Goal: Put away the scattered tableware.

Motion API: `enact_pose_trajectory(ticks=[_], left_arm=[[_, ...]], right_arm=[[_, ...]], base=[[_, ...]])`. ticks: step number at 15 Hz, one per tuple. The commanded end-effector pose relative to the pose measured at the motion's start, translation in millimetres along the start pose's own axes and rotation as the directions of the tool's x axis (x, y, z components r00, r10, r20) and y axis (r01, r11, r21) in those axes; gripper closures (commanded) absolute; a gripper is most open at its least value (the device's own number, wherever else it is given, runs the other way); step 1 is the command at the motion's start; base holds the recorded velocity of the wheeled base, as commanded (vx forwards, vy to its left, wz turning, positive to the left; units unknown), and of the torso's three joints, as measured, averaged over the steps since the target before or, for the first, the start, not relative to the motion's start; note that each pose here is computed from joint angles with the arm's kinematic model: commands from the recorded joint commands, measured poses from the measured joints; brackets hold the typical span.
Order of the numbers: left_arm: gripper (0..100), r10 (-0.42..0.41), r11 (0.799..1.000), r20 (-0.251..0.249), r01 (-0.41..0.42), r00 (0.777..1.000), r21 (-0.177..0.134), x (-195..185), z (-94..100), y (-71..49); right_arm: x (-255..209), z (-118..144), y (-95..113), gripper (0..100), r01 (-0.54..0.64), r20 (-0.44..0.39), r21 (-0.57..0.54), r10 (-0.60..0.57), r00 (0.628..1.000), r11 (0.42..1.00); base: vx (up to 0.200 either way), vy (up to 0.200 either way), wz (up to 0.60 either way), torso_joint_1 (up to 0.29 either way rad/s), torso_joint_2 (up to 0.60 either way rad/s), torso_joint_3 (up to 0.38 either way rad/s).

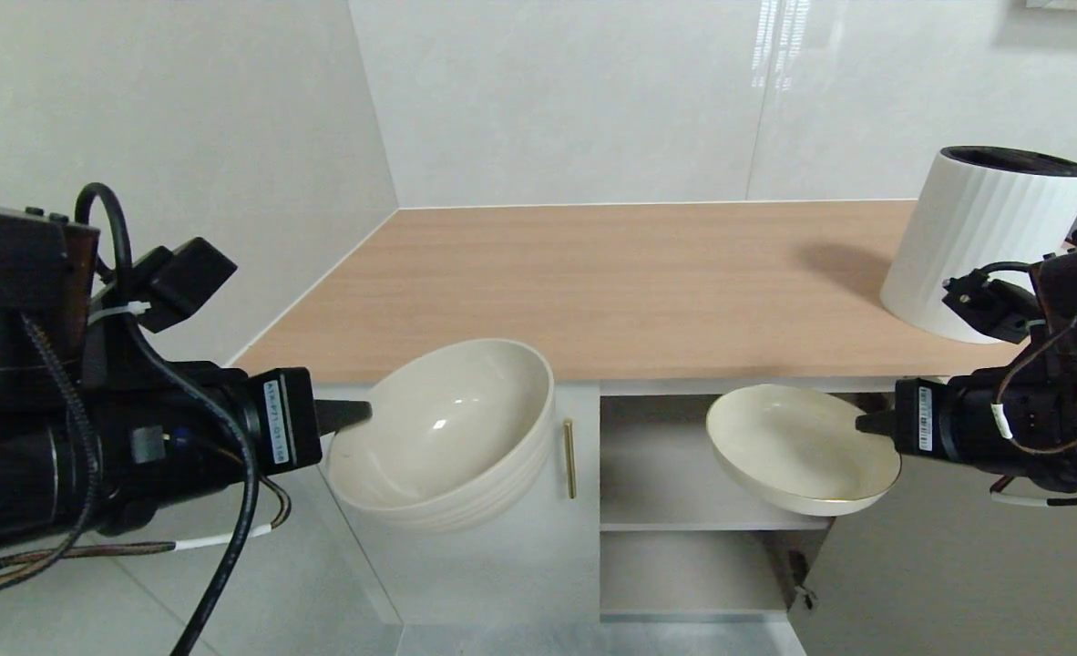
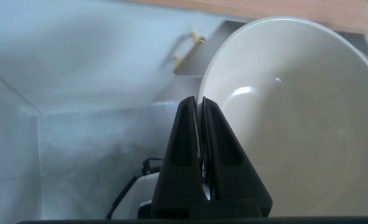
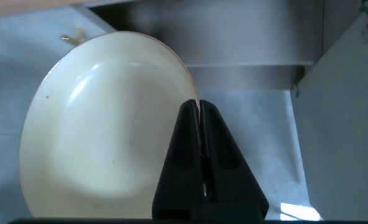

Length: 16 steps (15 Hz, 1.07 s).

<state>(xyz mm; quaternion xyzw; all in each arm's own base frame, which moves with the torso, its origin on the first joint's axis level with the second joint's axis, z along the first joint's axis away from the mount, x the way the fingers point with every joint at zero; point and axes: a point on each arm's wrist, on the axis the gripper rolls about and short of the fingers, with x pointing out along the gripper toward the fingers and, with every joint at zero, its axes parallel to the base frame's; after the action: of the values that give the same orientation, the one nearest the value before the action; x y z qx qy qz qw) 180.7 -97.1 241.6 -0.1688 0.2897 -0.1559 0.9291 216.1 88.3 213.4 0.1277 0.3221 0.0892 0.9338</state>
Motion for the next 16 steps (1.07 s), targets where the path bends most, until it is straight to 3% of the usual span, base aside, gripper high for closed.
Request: enact_pose_trajectory(ticks=[1, 11, 16], left_arm=[[100, 0.007, 1.000, -0.014, -0.007, 1.000, 0.001, 5, -0.9, 0.3], [100, 0.017, 1.000, -0.033, -0.017, 0.999, 0.000, 12, -2.3, 0.7], [100, 0.017, 1.000, -0.033, -0.017, 0.999, 0.000, 12, -2.3, 0.7]], right_arm=[[7, -4, -1, 100, 0.008, -0.021, -0.004, -0.008, 1.000, 1.000], [20, -9, -2, 100, 0.020, -0.035, -0.012, -0.020, 0.999, 1.000], [24, -10, -2, 100, 0.017, -0.028, -0.011, -0.017, 0.999, 1.000]], base=[[0.000, 0.000, 0.00, 0.000, 0.00, 0.000], [0.000, 0.000, 0.00, 0.000, 0.00, 0.000], [0.000, 0.000, 0.00, -0.133, 0.37, 0.225]])
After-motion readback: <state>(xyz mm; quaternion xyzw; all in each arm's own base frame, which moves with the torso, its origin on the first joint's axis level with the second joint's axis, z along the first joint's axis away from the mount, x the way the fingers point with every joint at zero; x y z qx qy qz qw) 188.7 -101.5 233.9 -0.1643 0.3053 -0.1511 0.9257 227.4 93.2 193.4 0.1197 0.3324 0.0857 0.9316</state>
